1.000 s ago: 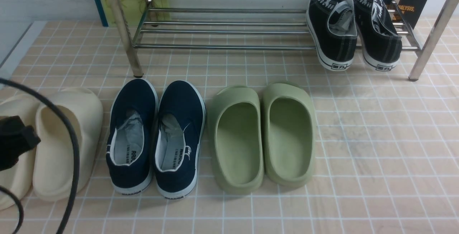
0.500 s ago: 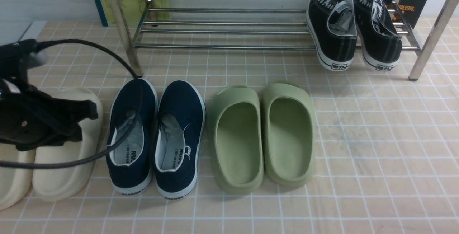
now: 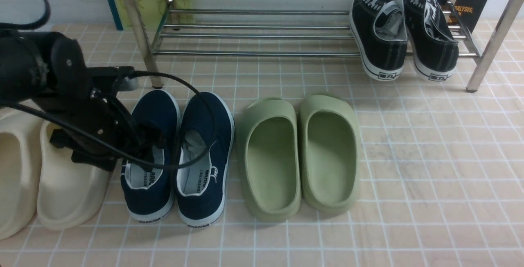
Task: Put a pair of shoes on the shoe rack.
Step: Use the left arm to grab the shoe closest to it, then use the left arm to put a shoe into the shoe rack, then use the left arm to grab the shoe closest to it, then use the left arm to put a shoe into the shoe rack
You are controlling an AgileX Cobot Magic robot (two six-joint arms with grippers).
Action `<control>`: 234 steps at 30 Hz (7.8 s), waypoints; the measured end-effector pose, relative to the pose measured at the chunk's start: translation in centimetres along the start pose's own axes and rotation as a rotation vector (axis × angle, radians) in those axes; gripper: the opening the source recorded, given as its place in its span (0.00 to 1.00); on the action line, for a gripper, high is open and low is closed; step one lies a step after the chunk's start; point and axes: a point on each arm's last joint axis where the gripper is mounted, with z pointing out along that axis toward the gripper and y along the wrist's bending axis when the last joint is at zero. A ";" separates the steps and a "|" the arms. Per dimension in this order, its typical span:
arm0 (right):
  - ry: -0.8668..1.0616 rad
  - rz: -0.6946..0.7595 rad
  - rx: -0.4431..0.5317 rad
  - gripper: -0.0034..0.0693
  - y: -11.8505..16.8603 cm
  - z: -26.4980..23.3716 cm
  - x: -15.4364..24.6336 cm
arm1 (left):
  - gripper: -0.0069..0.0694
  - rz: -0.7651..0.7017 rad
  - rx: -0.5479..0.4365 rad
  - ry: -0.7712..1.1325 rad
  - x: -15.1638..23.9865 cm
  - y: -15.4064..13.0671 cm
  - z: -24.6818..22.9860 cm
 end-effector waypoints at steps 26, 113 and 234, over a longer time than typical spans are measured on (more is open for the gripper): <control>0.000 0.000 0.000 0.37 0.0 0.0 0.0 | 0.16 -0.021 -0.088 -0.180 -4.0 -0.4 -9.0; 0.001 -0.004 0.002 0.37 0.0 0.0 0.0 | 0.09 0.174 -0.244 -0.331 -17.9 -9.4 1.8; 0.001 -0.004 0.002 0.37 0.0 0.0 0.0 | 0.15 0.159 -0.005 -0.430 -15.3 -10.9 -10.2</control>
